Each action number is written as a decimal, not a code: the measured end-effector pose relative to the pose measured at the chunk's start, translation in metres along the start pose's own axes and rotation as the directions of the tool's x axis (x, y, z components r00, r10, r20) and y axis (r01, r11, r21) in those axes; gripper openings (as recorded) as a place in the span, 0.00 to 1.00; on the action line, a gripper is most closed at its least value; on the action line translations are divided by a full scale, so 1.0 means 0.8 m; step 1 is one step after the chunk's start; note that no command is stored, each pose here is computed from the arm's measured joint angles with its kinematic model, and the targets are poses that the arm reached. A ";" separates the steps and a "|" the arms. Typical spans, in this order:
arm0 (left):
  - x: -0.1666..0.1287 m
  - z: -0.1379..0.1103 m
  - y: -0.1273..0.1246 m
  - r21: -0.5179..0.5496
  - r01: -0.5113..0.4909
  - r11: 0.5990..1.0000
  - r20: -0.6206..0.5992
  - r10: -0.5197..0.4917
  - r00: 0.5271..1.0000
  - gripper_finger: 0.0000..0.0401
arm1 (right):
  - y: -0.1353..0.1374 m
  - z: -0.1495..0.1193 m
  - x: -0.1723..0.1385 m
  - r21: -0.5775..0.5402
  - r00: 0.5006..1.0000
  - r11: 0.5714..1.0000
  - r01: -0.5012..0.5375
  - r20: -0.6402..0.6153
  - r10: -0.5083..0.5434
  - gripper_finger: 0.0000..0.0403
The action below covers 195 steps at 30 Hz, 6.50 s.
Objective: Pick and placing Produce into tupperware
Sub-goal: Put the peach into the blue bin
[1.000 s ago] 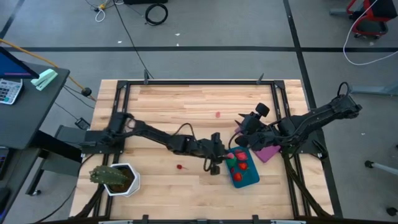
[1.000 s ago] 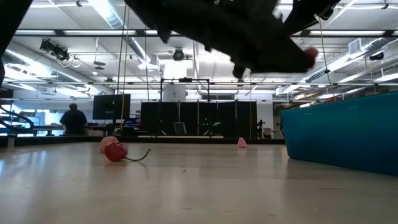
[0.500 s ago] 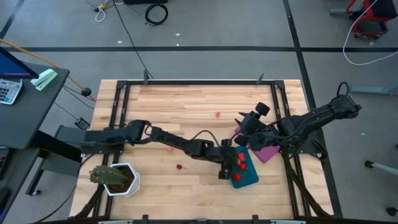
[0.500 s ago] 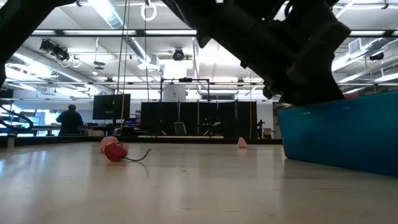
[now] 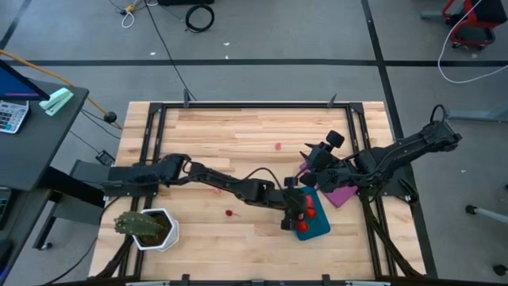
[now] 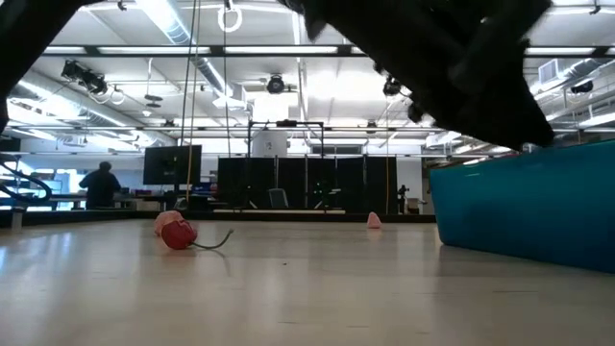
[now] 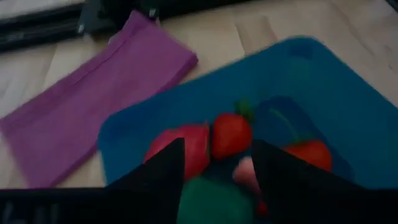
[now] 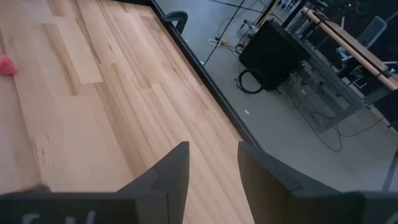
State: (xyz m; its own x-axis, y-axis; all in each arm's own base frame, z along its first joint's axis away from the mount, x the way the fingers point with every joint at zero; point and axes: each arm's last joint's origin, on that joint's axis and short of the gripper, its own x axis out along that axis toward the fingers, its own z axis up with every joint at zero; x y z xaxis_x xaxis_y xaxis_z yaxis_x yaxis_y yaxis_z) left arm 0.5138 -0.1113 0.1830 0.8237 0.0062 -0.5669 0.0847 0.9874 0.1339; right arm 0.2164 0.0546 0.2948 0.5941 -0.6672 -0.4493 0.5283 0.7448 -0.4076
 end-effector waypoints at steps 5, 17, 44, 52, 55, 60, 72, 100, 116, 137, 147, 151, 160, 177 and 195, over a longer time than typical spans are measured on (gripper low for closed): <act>-0.043 0.018 0.009 -0.055 -0.009 0.998 -0.090 0.003 0.996 0.47 | 0.000 0.000 0.000 0.000 1.000 1.000 0.000 0.000 0.000 0.36; -0.181 0.066 0.048 -0.144 -0.316 0.938 -0.189 0.287 0.939 0.37 | 0.003 -0.001 0.000 0.068 0.996 0.995 -0.076 -0.032 0.078 0.36; -0.293 0.010 0.077 0.002 -0.537 0.844 -0.710 0.379 0.593 0.27 | -0.022 -0.008 0.063 0.214 0.924 0.937 -0.277 -0.208 0.320 0.36; -0.343 0.024 0.079 -0.021 -0.545 0.838 -0.630 0.413 0.658 0.27 | -0.015 -0.048 0.092 0.269 0.906 0.918 -0.293 -0.230 0.356 0.36; -0.381 0.031 0.087 -0.078 -0.544 0.835 -0.582 0.405 0.705 0.27 | -0.009 -0.063 0.098 0.289 0.897 0.907 -0.306 -0.230 0.376 0.36; -0.451 0.036 0.100 -0.193 -0.536 0.822 -0.485 0.395 0.780 0.27 | 0.001 -0.085 0.108 0.320 0.890 0.880 -0.351 -0.178 0.419 0.36; -0.486 -0.060 0.093 -0.269 -0.546 0.793 -0.459 0.393 0.797 0.27 | 0.007 -0.078 0.113 0.380 0.899 0.830 -0.408 0.009 0.438 0.36; -0.380 -0.160 0.163 -0.382 -0.445 0.810 -0.056 0.460 0.886 0.27 | -0.014 -0.101 0.177 0.525 0.943 0.830 -0.189 -0.140 0.303 0.36; -0.380 -0.158 0.165 -0.391 -0.445 0.806 -0.045 0.466 0.884 0.27 | -0.014 -0.085 0.248 0.535 0.944 0.833 -0.142 -0.179 0.276 0.36; -0.380 -0.159 0.165 -0.388 -0.446 0.807 -0.053 0.464 0.884 0.27 | -0.006 -0.091 0.278 0.514 0.914 0.858 -0.003 -0.347 0.211 0.50; -0.380 -0.159 0.164 -0.387 -0.446 0.807 -0.052 0.464 0.884 0.27 | -0.002 -0.100 0.284 0.503 0.902 0.864 0.018 -0.382 0.203 0.49; -0.380 -0.159 0.165 -0.382 -0.447 0.809 -0.051 0.464 0.884 0.27 | 0.002 -0.106 0.287 0.500 0.892 0.865 0.026 -0.402 0.206 0.49; -0.380 -0.159 0.165 -0.376 -0.448 0.811 -0.051 0.464 0.884 0.27 | 0.003 -0.108 0.289 0.498 0.890 0.867 0.028 -0.407 0.205 0.44; -0.380 -0.159 0.164 -0.378 -0.447 0.811 -0.052 0.464 0.884 0.27 | 0.004 -0.108 0.289 0.510 0.886 0.860 0.014 -0.405 0.225 0.08; -0.380 -0.159 0.165 -0.378 -0.447 0.811 -0.051 0.464 0.884 0.27 | 0.004 -0.108 0.289 0.479 0.888 0.878 0.002 -0.405 0.219 0.30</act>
State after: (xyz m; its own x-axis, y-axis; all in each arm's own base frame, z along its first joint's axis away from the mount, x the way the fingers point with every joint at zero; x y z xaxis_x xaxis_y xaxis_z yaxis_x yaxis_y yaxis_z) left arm 0.2034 0.0369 0.2697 0.7389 0.4719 -0.4810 -0.5116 0.8575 0.0553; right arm 0.3029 -0.0979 0.1214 0.3974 -0.4313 -0.8099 0.7553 0.6550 0.0218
